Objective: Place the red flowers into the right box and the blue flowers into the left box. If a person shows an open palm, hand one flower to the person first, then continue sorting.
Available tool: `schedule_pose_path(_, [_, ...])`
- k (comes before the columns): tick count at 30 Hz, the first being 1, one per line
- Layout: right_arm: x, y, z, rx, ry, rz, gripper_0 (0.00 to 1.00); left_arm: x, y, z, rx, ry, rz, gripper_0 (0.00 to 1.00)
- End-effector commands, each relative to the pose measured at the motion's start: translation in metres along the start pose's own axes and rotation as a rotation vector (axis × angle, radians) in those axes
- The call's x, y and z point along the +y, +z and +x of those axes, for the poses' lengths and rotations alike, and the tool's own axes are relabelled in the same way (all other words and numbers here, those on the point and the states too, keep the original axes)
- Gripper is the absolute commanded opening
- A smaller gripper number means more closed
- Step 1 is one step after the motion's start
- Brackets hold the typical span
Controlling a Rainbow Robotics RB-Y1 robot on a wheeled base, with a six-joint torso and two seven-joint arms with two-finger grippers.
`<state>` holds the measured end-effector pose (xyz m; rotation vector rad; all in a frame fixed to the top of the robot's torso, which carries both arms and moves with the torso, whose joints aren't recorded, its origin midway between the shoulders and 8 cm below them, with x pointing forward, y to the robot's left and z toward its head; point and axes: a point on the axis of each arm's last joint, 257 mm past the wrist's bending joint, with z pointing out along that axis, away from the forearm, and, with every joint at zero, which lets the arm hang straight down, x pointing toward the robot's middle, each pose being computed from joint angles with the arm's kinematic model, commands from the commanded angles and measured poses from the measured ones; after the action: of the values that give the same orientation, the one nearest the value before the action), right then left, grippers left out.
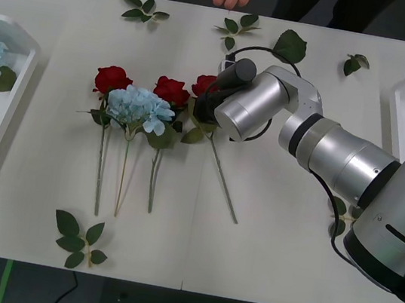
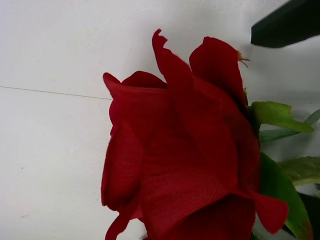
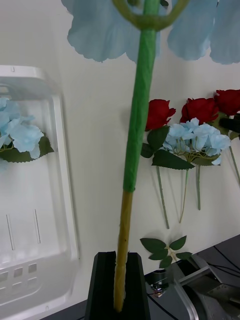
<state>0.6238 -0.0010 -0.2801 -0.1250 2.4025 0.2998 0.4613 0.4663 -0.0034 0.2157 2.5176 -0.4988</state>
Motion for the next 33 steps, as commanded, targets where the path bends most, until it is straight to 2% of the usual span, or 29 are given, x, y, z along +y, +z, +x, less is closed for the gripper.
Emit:
schedule_pose_path(1, [0.033,-0.01,-0.025,-0.049,-0.011,-0.036,0.0,0.007,-0.03,-0.004,-0.028,0.028,-0.047,0.0])
schedule_pose_path(21, [0.033,-0.014,-0.032,-0.064,-0.016,-0.046,0.0,0.007,-0.03,-0.004,-0.028,0.028,-0.047,0.0])
schedule_pose_path(33, [0.015,-0.075,-0.058,-0.131,-0.031,-0.191,0.0,0.007,-0.03,-0.004,-0.028,0.028,-0.047,0.0])
